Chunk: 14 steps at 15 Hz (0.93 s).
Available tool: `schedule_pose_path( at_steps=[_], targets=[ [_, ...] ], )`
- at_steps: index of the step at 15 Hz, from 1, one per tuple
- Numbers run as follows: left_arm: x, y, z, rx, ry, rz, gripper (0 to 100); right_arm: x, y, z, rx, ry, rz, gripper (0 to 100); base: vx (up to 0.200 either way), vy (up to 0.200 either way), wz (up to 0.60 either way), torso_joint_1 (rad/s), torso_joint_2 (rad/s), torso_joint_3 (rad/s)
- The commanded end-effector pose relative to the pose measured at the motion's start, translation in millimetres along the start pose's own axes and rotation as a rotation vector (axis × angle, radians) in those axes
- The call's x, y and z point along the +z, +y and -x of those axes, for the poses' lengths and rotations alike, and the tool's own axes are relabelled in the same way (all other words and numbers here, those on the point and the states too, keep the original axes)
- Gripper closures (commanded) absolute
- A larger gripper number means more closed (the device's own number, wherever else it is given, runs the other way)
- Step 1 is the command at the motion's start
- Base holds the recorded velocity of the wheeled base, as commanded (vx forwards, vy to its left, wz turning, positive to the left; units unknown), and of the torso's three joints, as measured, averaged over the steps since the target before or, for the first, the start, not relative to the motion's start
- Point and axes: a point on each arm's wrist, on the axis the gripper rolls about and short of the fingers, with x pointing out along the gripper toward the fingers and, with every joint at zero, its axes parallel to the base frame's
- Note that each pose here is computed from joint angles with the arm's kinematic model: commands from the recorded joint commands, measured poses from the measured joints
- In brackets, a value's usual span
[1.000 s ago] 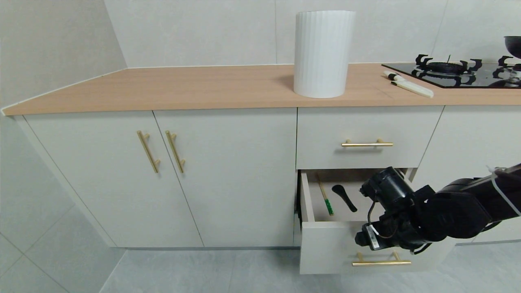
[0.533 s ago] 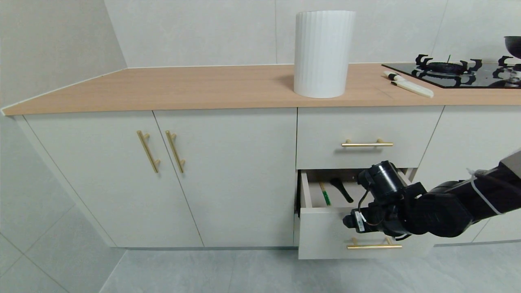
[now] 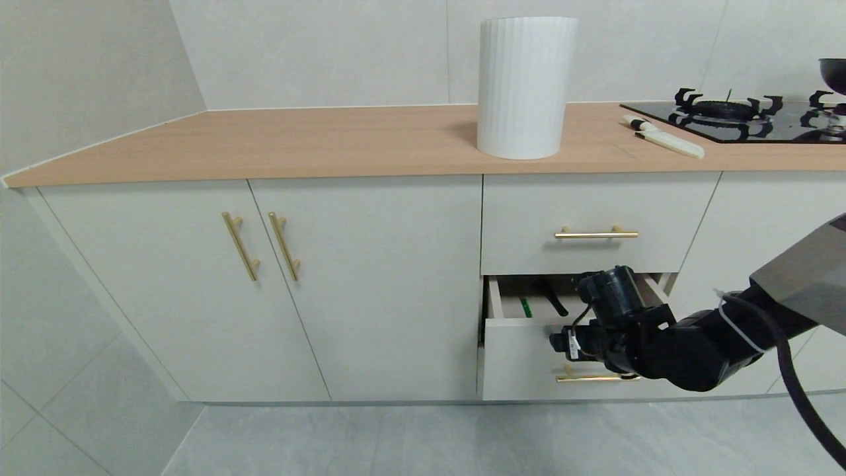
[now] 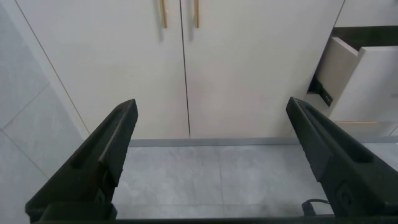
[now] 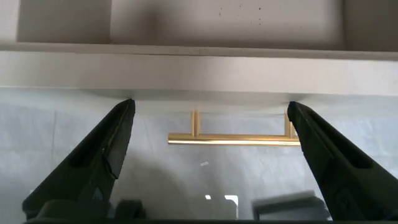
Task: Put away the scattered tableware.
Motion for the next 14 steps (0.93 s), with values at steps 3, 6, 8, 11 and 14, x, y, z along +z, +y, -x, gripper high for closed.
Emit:
schedule_pose_path(
  at_steps=[3, 6, 8, 11, 14],
  targets=[
    [0.0, 0.0, 0, 0.001, 0.001, 0.000, 0, 0, -5, -20, -0.013, -0.067, -0.046, 0, 0.000, 0.000, 0.00, 0.000, 0.00, 0.000],
    [-0.2, 0.0, 0, 0.001, 0.002, 0.000, 0, 2, -9, -33, -0.031, -0.142, -0.084, 0, 0.000, 0.000, 0.00, 0.000, 0.00, 0.000],
    [-0.2, 0.0, 0, 0.001, 0.002, 0.000, 0, -1, -11, -44, -0.038, -0.176, -0.101, 0, 0.000, 0.000, 0.00, 0.000, 0.00, 0.000],
    [-0.2, 0.0, 0, 0.001, 0.002, 0.000, 0, -3, -13, -56, -0.052, -0.218, -0.120, 0, 0.000, 0.000, 0.00, 0.000, 0.00, 0.000],
    [0.0, 0.0, 0, 0.001, 0.001, 0.000, 0, -2, -14, -65, -0.059, -0.240, -0.135, 0, 0.000, 0.000, 0.00, 0.000, 0.00, 0.000]
  ],
)
